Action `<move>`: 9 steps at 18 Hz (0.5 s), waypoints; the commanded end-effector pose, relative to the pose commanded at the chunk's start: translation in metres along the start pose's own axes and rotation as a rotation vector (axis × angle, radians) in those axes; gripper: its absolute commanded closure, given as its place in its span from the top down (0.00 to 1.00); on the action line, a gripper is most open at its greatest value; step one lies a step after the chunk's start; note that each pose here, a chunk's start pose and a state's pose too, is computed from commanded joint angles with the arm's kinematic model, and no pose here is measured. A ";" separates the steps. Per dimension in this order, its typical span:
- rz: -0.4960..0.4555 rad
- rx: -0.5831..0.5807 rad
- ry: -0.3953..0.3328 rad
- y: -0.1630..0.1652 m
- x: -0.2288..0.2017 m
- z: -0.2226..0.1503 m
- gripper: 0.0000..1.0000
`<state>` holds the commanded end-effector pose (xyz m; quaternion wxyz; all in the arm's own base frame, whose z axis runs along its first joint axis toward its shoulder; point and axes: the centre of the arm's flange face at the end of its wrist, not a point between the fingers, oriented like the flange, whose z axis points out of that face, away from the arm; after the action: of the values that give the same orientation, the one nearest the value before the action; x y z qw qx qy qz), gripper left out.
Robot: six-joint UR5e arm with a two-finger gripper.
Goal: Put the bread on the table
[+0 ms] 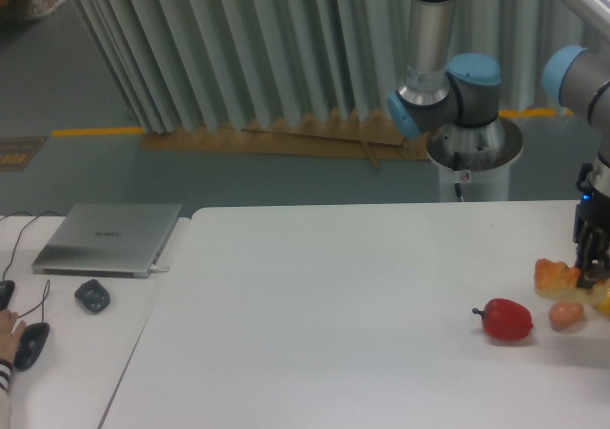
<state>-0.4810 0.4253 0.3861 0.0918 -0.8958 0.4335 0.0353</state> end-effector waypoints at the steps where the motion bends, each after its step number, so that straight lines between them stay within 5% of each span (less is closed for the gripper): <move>1: 0.000 -0.007 -0.015 0.001 -0.003 -0.001 0.30; 9: 0.006 -0.115 -0.068 0.019 -0.027 -0.002 0.29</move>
<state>-0.5125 0.4342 0.3895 0.0546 -0.8965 0.4301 0.0909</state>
